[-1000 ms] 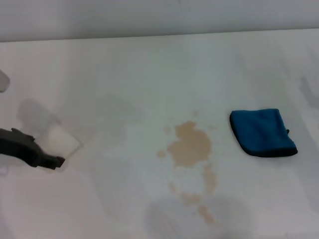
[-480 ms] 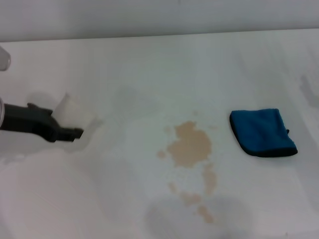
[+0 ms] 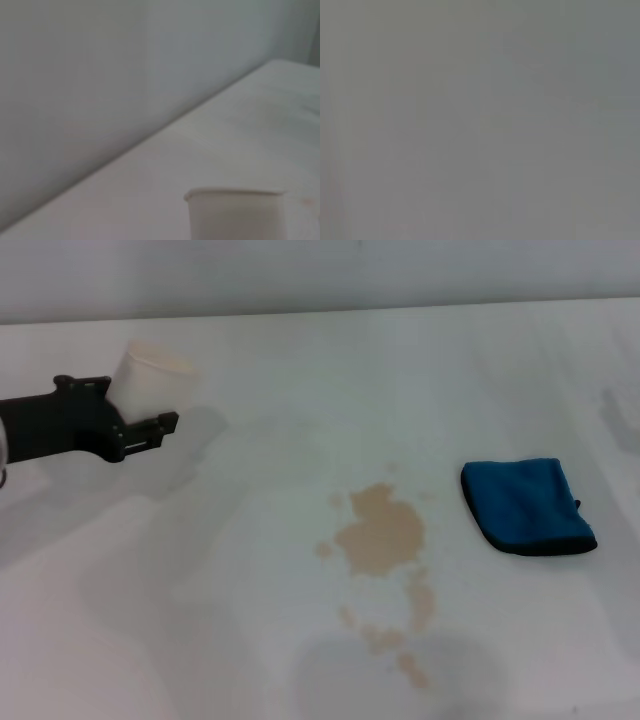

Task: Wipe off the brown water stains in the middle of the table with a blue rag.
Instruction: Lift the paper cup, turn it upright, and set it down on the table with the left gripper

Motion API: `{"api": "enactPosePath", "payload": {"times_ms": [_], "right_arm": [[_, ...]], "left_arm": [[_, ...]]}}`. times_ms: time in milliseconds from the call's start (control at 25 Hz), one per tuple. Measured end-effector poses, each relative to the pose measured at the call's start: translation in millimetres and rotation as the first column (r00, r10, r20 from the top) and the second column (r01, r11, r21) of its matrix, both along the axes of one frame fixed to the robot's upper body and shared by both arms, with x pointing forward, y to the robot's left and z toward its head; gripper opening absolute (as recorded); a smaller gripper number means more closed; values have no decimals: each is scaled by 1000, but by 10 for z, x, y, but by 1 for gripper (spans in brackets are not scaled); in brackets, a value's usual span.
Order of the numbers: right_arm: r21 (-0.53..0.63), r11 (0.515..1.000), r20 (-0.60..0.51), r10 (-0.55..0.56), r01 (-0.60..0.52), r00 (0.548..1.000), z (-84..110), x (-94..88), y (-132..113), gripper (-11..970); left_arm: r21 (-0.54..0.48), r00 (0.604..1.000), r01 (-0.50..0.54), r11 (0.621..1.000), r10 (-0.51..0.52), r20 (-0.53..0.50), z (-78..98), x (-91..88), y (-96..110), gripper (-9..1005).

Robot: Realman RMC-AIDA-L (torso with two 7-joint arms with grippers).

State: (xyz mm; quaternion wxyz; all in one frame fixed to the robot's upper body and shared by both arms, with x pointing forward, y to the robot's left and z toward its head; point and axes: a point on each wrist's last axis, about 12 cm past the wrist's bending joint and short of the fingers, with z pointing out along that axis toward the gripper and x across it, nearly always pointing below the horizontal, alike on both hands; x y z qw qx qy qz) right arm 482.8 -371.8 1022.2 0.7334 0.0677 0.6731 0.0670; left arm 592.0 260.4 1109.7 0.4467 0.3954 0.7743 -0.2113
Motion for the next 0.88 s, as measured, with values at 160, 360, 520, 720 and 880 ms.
{"api": "enactPosePath", "payload": {"times_ms": [160, 360, 520, 720, 880], "right_arm": [[-2, 1000, 6, 12, -12, 1000, 12, 21, 19, 871], [-9, 1000, 5, 30, -30, 1000, 17, 36, 38, 871], [-10, 1000, 6, 30, -30, 1000, 19, 37, 38, 871], [-11, 1000, 5, 28, -28, 1000, 16, 28, 31, 871], [-14, 1000, 5, 25, -25, 1000, 17, 17, 17, 871]], "left_arm": [[1, 997, 4, 1000, -4, 79, -93, -34, -64, 558], [-44, 985, 14, 999, -6, 171, -210, -112, -146, 558], [-69, 969, 36, 997, -18, 246, -369, -239, -216, 558], [-84, 943, 39, 996, -9, 334, -546, -396, -274, 557], [-96, 927, 16, 995, 21, 374, -689, -500, -306, 557]]}}
